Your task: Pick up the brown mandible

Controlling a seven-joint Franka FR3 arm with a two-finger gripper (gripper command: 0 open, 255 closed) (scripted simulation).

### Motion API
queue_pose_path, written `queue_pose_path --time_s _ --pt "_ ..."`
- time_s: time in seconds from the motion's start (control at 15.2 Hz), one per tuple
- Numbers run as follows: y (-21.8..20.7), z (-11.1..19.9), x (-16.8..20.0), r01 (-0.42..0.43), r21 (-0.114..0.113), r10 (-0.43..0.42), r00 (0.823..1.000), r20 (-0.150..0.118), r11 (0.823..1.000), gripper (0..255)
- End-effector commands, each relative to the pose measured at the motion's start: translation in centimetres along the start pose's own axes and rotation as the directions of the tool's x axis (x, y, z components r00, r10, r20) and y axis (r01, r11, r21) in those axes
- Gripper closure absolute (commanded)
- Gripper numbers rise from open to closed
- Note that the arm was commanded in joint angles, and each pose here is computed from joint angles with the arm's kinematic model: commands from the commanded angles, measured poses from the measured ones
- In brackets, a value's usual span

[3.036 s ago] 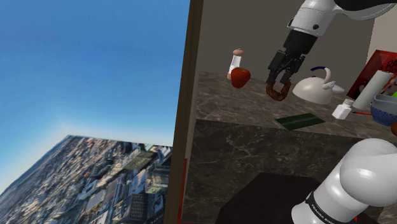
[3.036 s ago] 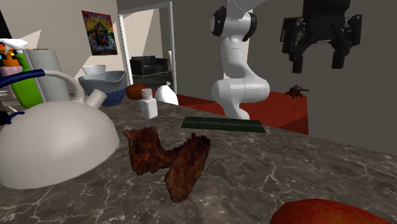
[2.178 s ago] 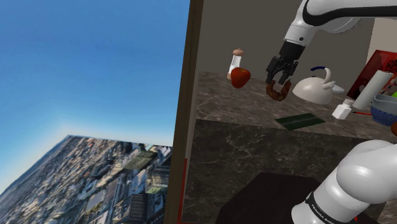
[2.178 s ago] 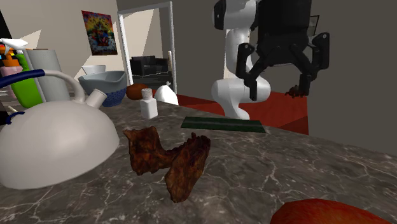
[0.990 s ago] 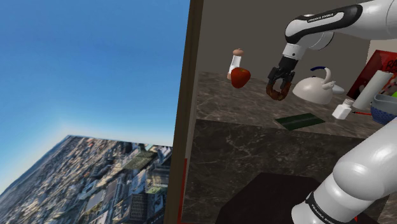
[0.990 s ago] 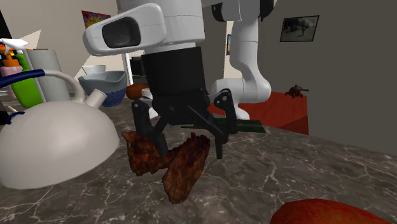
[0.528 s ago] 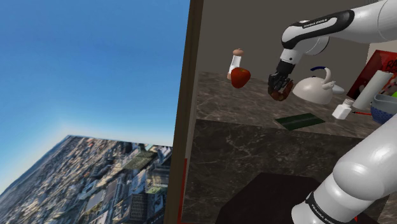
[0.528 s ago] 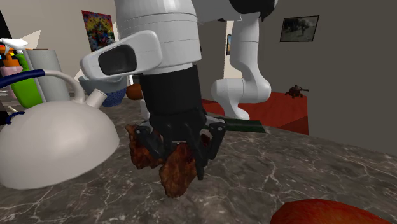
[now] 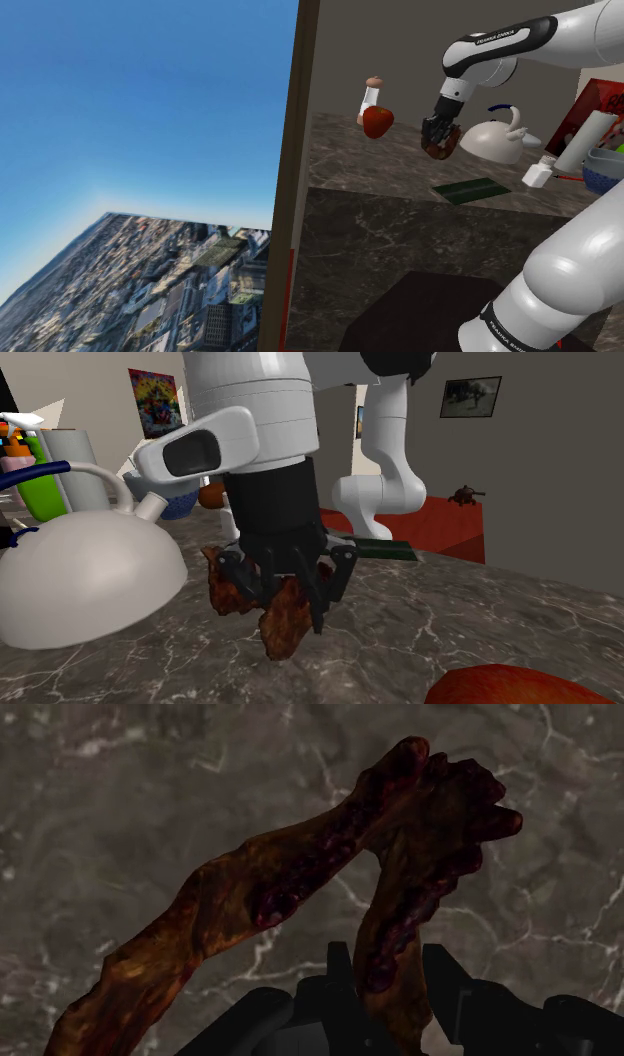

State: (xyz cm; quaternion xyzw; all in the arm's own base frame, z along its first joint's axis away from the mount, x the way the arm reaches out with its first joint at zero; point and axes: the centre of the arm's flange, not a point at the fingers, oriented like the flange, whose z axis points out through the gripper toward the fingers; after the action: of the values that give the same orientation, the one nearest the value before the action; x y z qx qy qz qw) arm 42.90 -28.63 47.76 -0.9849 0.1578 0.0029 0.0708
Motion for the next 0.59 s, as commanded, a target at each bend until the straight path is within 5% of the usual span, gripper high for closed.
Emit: queue_pose_path --time_s 0.0,0.53 --pt "-0.3 -0.1 -0.4 0.000 0.000 0.000 1.000 0.003 1.000 255" --pt "-0.9 -4.3 -0.6 0.000 0.000 0.000 1.000 0.003 1.000 255"
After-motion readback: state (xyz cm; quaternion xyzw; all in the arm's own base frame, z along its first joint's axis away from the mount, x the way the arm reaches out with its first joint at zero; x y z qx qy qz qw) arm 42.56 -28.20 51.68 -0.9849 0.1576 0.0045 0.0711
